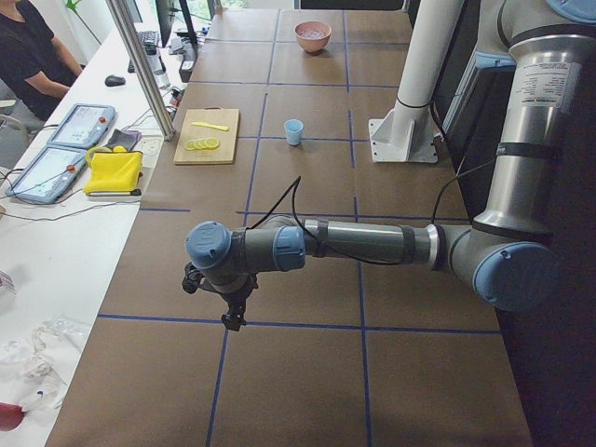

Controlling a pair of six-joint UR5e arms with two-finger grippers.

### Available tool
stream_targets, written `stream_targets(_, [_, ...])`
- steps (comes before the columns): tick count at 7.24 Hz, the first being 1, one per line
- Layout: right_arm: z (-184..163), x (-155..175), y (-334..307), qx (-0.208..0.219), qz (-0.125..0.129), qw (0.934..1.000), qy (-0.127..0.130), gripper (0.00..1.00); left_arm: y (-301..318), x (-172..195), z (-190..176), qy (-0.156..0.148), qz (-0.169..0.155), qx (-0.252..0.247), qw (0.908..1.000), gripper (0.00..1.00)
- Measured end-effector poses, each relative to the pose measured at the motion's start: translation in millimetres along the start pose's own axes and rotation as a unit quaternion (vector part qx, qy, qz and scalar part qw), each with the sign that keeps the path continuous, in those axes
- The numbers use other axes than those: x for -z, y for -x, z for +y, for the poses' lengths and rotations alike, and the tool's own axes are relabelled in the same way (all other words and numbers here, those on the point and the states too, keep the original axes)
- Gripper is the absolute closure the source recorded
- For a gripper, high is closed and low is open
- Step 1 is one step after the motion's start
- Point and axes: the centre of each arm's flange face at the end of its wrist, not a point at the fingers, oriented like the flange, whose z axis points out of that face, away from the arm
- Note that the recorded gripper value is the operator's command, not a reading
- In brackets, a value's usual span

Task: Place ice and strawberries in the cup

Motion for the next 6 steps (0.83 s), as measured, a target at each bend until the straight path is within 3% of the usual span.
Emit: stream_targets(6, [-2,2,1,0.004,0.003,1.0,-0.002,0.01,24,32,17,-0.064,-0.017,0.047,0.9967,0.0])
